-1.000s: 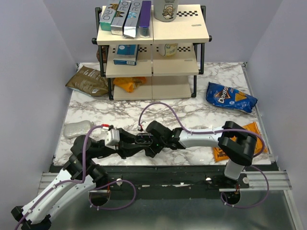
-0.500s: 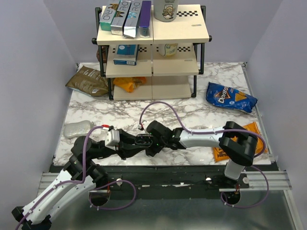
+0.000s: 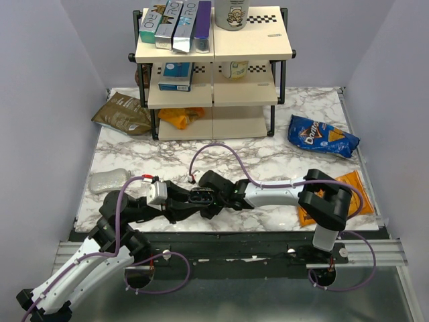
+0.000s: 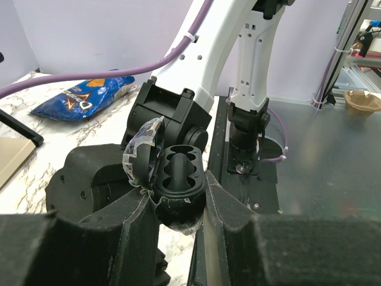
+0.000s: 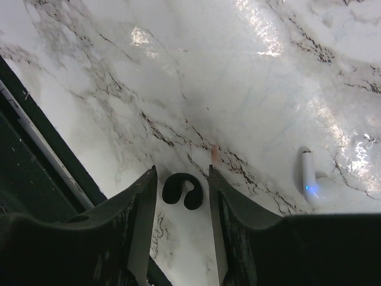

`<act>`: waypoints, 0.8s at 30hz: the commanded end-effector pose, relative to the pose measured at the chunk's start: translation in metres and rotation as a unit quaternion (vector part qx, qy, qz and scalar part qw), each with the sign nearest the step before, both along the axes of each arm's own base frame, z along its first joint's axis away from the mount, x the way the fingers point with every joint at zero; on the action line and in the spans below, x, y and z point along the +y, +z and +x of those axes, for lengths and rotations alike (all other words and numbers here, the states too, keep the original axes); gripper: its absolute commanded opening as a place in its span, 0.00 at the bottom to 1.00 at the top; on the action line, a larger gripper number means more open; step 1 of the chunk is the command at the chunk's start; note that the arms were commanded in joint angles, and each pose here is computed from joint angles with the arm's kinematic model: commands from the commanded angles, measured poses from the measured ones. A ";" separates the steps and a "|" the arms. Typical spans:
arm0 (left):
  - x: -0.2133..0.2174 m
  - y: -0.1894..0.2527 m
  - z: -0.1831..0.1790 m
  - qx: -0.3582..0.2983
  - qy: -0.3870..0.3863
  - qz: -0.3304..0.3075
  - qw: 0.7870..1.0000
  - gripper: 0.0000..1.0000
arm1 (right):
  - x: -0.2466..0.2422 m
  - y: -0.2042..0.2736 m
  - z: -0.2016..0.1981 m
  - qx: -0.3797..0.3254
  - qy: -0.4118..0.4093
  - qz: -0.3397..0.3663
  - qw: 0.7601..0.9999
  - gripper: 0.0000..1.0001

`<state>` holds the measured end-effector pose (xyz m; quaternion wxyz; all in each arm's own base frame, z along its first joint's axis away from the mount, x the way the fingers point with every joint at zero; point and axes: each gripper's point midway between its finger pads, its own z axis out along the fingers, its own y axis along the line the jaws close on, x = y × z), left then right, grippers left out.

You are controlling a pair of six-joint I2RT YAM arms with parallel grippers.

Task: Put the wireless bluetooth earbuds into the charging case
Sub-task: Pick up the earbud from the center of the board.

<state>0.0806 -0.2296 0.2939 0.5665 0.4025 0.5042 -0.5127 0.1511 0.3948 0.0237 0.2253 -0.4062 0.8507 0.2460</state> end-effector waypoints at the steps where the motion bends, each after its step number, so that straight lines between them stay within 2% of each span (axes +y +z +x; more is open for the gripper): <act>1: 0.002 0.001 -0.001 0.001 0.002 -0.002 1.000 0.00 | -0.015 -0.025 -0.012 0.024 -0.014 -0.047 0.999 0.43; 7: 0.001 0.001 -0.001 0.001 0.000 0.000 1.000 0.00 | -0.025 -0.030 -0.013 0.025 -0.031 -0.059 0.997 0.32; 14: 0.000 0.000 0.000 0.003 0.000 0.000 1.000 0.00 | -0.032 -0.031 -0.006 0.020 -0.070 -0.070 0.995 0.05; 17: 0.000 0.001 0.000 0.003 0.001 -0.001 1.000 0.00 | -0.031 -0.032 -0.004 0.021 -0.083 -0.073 0.994 0.01; 20: 0.000 0.002 0.000 0.002 0.002 -0.001 1.000 0.00 | -0.031 -0.028 0.000 0.017 -0.099 -0.067 0.993 0.01; 21: 0.001 0.002 0.000 0.002 0.003 -0.002 1.000 0.00 | -0.032 -0.026 0.002 0.011 -0.105 -0.067 0.992 0.06; 22: 0.001 0.003 0.000 0.001 0.003 -0.003 1.000 0.00 | -0.031 -0.023 0.004 0.006 -0.107 -0.060 0.992 0.12; 23: 0.001 0.003 0.000 0.001 0.005 -0.003 1.000 0.00 | -0.029 -0.016 0.006 0.000 -0.109 -0.050 0.993 0.26; 24: 0.001 0.003 0.000 0.000 0.005 -0.004 1.000 0.00 | -0.030 -0.012 0.008 -0.006 -0.113 -0.047 0.993 0.33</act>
